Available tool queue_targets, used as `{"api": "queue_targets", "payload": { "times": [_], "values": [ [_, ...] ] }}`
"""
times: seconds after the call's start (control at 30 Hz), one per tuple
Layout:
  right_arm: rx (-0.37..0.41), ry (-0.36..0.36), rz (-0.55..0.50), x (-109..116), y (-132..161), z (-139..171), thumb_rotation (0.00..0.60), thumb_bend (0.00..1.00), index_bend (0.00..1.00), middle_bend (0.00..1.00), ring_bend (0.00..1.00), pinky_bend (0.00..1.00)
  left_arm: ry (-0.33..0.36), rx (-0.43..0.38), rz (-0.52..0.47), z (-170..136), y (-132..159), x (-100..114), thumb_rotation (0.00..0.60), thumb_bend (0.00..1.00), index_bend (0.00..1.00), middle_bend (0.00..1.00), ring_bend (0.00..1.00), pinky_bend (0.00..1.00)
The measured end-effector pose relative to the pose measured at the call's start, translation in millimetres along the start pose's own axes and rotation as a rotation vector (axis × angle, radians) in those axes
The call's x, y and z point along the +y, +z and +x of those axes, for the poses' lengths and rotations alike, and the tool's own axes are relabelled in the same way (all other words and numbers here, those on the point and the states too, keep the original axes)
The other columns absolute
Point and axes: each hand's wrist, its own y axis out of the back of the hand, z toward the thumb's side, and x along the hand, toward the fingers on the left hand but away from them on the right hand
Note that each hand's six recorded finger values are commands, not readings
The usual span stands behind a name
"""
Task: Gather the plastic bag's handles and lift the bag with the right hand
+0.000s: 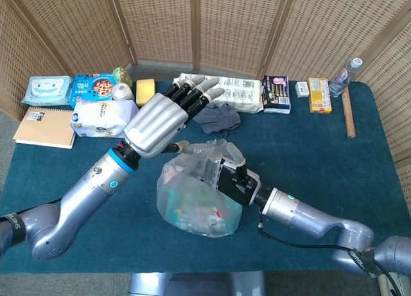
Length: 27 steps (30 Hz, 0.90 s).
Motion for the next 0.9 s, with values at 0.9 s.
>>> {"api": "queue_targets", "payload": {
  "times": [0.9],
  "values": [
    [0.055,-0.009,-0.127,-5.1,14.2,-3.8,0.062,0.17,0.16,0.28,0.20,0.22,0.283,0.006,-0.050,-26.6,-22.1,40.7,0.600,0.00,0.00,0.00,0.00,0.12]
  ]
}}
